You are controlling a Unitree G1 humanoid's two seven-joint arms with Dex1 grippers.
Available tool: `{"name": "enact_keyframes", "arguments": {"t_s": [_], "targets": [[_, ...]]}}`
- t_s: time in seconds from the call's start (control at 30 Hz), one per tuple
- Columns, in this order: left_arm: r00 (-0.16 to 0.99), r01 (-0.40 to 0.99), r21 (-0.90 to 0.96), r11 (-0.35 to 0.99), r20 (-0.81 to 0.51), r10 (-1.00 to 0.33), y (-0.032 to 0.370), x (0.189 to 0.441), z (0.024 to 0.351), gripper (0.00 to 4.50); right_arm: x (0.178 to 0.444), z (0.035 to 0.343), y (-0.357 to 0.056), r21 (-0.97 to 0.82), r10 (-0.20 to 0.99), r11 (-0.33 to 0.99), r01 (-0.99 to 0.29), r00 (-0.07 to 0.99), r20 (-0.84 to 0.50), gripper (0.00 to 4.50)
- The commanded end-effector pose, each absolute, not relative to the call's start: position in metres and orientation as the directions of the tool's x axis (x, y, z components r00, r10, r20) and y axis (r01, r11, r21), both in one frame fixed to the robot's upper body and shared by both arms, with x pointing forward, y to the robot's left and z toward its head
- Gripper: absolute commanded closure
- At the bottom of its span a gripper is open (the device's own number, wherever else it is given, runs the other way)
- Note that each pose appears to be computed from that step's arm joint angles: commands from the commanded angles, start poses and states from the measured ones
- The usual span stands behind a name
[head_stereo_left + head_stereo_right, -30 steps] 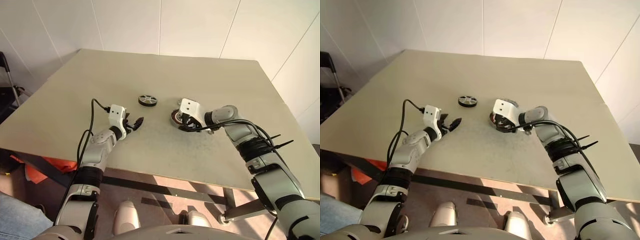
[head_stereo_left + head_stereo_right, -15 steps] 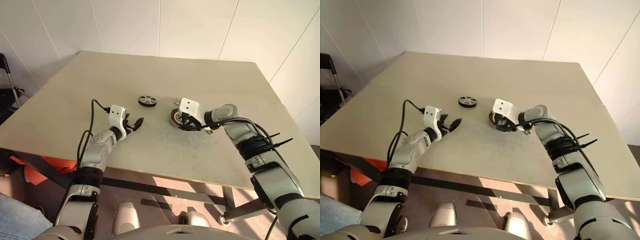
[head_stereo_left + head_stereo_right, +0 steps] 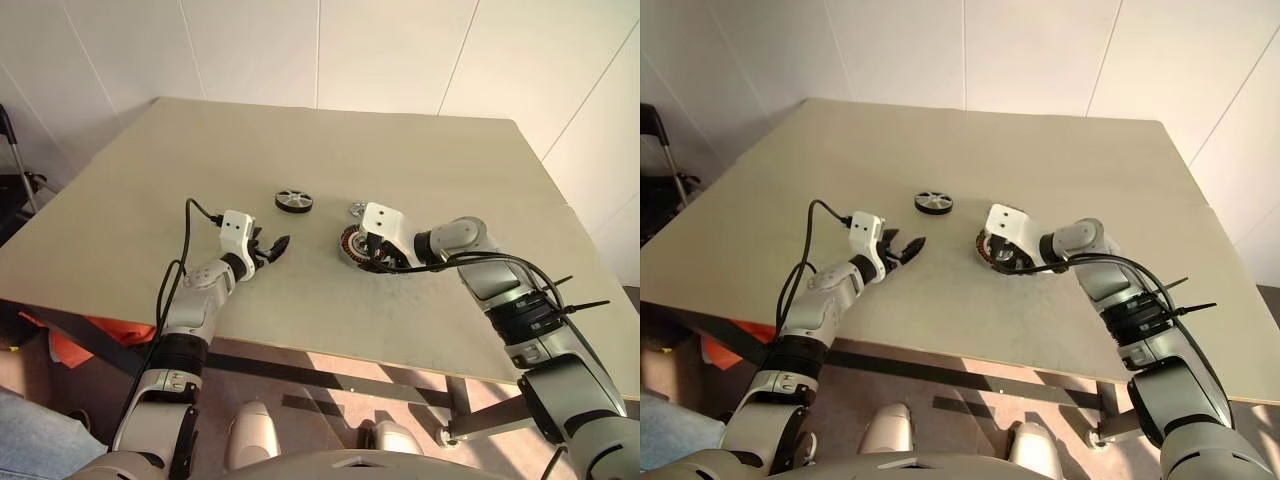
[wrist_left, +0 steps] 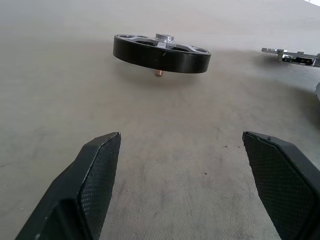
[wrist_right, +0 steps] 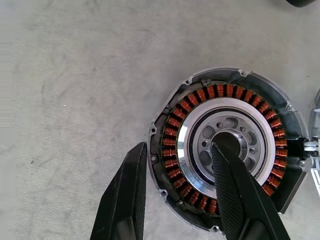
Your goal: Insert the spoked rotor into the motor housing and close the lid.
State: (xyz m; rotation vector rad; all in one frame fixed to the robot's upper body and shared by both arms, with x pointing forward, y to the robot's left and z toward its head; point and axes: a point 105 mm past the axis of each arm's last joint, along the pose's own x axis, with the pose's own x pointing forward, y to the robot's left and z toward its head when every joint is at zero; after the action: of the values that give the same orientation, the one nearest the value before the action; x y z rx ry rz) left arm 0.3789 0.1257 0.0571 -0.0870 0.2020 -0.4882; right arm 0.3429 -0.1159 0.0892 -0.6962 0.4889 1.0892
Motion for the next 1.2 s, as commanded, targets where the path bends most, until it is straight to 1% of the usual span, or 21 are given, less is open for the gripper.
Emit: {"name": "enact_keyframes", "arguments": {"t_s": [0.03, 0.27, 0.33, 0.47, 0.57, 0.63, 0.67, 0.77, 0.87, 0.93, 1.0, 1.03, 1.1, 1.2], "targets": [[0.866, 0.471, -0.111, 0.875, -0.129, -0.482, 0.123, 0.381, 0.07, 0.39, 0.338, 0.114, -0.106, -0.317, 0.671, 0.257, -0.913, 0.404, -0.622, 2.62], [0.865, 0.472, -0.112, 0.875, -0.133, -0.484, 0.123, 0.38, 0.069, 0.39, 0.326, 0.11, -0.097, -0.284, 0.687, 0.255, -0.924, 0.38, -0.62, 2.62], [0.865, 0.473, -0.111, 0.874, -0.134, -0.484, 0.122, 0.38, 0.069, 0.39, 0.327, 0.103, -0.096, -0.267, 0.68, 0.271, -0.925, 0.38, -0.627, 2.62], [0.864, 0.473, -0.11, 0.874, -0.134, -0.485, 0.122, 0.381, 0.069, 0.39, 0.325, 0.081, -0.098, -0.2, 0.668, 0.285, -0.937, 0.344, -0.66, 2.62], [0.865, 0.472, -0.109, 0.875, -0.135, -0.484, 0.123, 0.38, 0.069, 0.39, 0.321, 0.082, -0.094, -0.181, 0.689, 0.288, -0.941, 0.334, -0.643, 2.62], [0.865, 0.47, -0.11, 0.876, -0.137, -0.482, 0.124, 0.38, 0.069, 0.39, 0.317, 0.093, -0.09, -0.178, 0.719, 0.284, -0.942, 0.333, -0.61, 1.97], [0.866, 0.469, -0.11, 0.876, -0.137, -0.481, 0.124, 0.38, 0.069, 0.39, 0.317, 0.102, -0.089, -0.183, 0.735, 0.295, -0.938, 0.345, -0.584, 1.74], [0.866, 0.468, -0.112, 0.877, -0.139, -0.48, 0.125, 0.379, 0.068, 0.39, 0.314, 0.127, -0.089, -0.173, 0.771, 0.335, -0.926, 0.375, -0.515, 0.75], [0.867, 0.464, -0.116, 0.878, -0.143, -0.477, 0.127, 0.379, 0.067, 0.39, 0.314, 0.149, -0.094, -0.148, 0.796, 0.401, -0.904, 0.424, -0.431, 0.75], [0.863, 0.469, -0.114, 0.876, -0.151, -0.482, 0.126, 0.378, 0.065, 0.39, 0.319, 0.154, -0.102, -0.152, 0.78, 0.466, -0.872, 0.485, -0.395, 0.75], [0.861, 0.473, -0.114, 0.874, -0.152, -0.486, 0.125, 0.379, 0.065, 0.39, 0.329, 0.153, -0.115, -0.145, 0.746, 0.546, -0.825, 0.557, -0.364, 0.75], [0.86, 0.474, -0.114, 0.873, -0.152, -0.487, 0.124, 0.38, 0.066, 0.39, 0.336, 0.149, -0.125, -0.158, 0.714, 0.587, -0.794, 0.6, -0.361, 0.75], [0.852, 0.488, -0.111, 0.866, -0.156, -0.5, 0.12, 0.382, 0.067, 0.39, 0.346, 0.126, -0.152, -0.112, 0.632, 0.675, -0.729, 0.65, -0.422, 0.75], [0.844, 0.5, -0.109, 0.859, -0.159, -0.512, 0.118, 0.382, 0.067, 0.39, 0.347, 0.103, -0.173, -0.111, 0.561, 0.72, -0.685, 0.668, -0.489, 0.75]]}}
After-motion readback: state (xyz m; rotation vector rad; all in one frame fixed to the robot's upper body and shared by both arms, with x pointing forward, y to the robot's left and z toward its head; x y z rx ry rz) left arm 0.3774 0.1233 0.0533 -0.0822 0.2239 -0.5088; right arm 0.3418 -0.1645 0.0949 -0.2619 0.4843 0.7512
